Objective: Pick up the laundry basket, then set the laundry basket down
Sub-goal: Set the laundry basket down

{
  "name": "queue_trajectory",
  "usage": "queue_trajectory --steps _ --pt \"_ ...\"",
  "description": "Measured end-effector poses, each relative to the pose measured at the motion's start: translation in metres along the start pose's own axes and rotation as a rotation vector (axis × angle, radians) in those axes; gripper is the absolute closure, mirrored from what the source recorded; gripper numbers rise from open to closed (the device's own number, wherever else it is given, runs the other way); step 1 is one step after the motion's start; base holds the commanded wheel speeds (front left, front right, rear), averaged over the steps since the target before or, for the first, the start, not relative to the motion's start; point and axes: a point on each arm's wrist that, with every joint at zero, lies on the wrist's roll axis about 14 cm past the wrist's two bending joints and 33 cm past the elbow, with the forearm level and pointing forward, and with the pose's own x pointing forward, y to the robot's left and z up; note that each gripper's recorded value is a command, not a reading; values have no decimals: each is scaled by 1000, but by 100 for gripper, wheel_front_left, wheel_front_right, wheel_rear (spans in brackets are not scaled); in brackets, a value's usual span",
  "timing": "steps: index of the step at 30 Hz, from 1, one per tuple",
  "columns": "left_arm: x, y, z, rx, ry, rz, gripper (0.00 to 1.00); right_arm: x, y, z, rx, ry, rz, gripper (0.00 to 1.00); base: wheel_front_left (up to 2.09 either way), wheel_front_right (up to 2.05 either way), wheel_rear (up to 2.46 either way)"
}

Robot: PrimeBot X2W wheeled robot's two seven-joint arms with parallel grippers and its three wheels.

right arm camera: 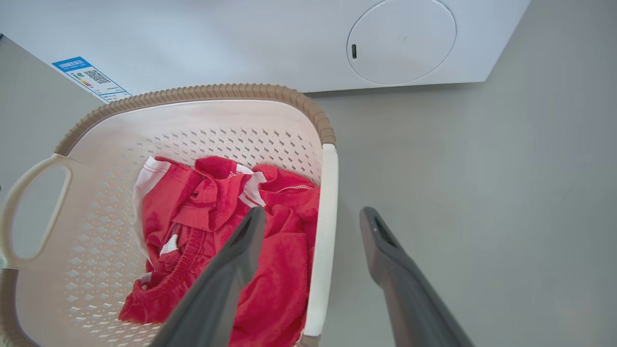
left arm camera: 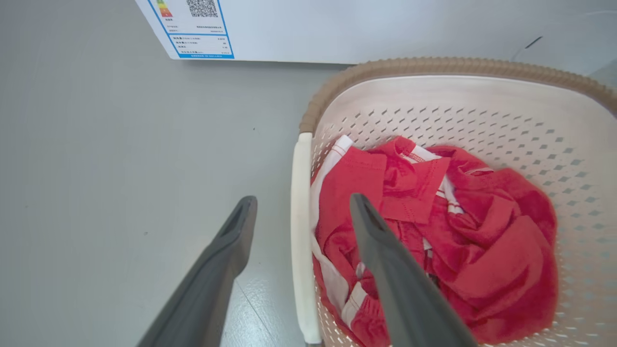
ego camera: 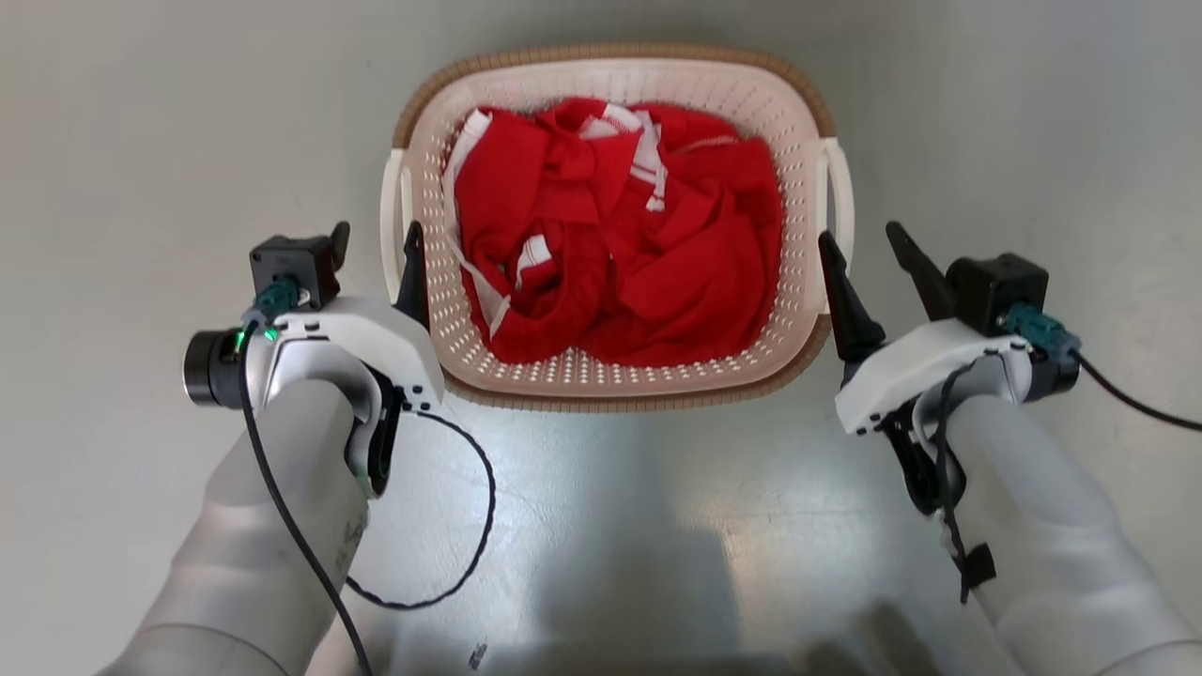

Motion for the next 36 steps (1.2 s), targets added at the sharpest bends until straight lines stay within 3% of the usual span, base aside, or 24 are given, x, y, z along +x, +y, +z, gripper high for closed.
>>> queue_trajectory --steps 8,18,28,36 --pt "-33 -15 33 -48 -109 -15 0 -33 9 30 -51 -75 -5 0 0 0 0" --pt "-113 -27 53 -122 -240 -27 0 -114 18 67 -95 -222 -53 0 0 0 0" --pt "-191 -29 76 -145 -427 -21 0 -188 28 84 -117 -356 -87 0 0 0 0" --pt "-241 -20 74 -158 -526 11 0 -229 38 78 -133 -412 -89 0 0 0 0"
